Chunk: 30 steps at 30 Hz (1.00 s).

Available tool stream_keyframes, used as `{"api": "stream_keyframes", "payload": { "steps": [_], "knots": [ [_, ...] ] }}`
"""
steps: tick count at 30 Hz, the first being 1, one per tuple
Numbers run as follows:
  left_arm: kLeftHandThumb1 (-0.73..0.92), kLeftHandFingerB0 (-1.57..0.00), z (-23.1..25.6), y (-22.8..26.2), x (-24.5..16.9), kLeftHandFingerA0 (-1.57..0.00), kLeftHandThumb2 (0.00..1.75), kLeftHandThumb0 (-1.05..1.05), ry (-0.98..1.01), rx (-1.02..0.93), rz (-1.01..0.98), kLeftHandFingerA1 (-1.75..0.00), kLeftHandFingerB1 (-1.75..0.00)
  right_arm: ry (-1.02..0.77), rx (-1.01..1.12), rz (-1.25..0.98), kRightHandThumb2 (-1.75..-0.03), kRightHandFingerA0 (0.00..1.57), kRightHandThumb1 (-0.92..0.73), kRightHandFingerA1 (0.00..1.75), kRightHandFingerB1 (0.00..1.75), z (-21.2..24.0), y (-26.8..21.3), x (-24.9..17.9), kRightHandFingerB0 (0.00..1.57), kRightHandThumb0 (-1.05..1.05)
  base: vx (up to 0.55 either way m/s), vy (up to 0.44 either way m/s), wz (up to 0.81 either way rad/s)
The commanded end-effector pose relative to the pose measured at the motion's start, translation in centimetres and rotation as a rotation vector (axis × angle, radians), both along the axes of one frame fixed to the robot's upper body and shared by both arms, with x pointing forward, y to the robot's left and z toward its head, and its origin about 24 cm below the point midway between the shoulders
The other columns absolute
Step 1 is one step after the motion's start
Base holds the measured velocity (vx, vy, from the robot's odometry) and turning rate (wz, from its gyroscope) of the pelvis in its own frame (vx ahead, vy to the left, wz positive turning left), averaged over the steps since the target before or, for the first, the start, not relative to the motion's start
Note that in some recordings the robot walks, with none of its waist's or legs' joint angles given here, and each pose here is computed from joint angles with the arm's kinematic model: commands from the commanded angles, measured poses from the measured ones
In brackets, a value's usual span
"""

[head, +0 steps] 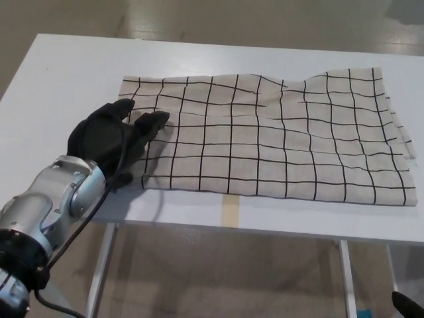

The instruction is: Use the left hand to fold a white towel with checkered patterns in half.

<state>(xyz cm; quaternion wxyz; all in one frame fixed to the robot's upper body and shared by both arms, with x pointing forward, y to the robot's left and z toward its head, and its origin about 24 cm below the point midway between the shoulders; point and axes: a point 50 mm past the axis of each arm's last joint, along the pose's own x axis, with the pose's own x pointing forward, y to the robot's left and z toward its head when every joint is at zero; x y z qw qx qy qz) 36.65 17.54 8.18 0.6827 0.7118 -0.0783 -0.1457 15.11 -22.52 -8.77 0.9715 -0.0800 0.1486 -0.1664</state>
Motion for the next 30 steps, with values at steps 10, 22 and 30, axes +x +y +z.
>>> {"api": "stream_keyframes", "payload": {
  "steps": [10, 22, 30],
  "knots": [
    [0.47, 0.0, 0.4, 0.5, 0.1, 0.0, 0.69, -1.02, 0.071, -0.038, 0.056, 0.0, -0.04, 0.013, 0.018, -0.013, -0.63, 0.35, -0.8, 0.43, 0.42, 0.0, -0.2, -0.7, 0.35, -0.43, 0.0, 0.0, 0.0],
    [0.78, 0.0, 3.0, 1.2, -0.6, 0.0, 0.65, -0.95, 0.016, -0.133, 0.004, 0.0, 0.0, 0.005, 0.029, -0.006, -0.93, 0.29, -0.61, 0.55, 0.52, -0.1, -0.2, -0.8, 0.28, -0.5, 0.0, 0.0, 0.0],
    [0.72, 0.0, 1.3, 1.2, -1.6, 0.0, 0.64, -0.92, 0.041, -0.127, 0.009, 0.0, 0.0, 0.04, 0.021, -0.006, -0.94, 0.3, -0.61, 0.55, 0.51, -0.5, 0.0, -1.7, 0.25, -0.49, 0.0, 0.0, 0.0]
  ]
}}
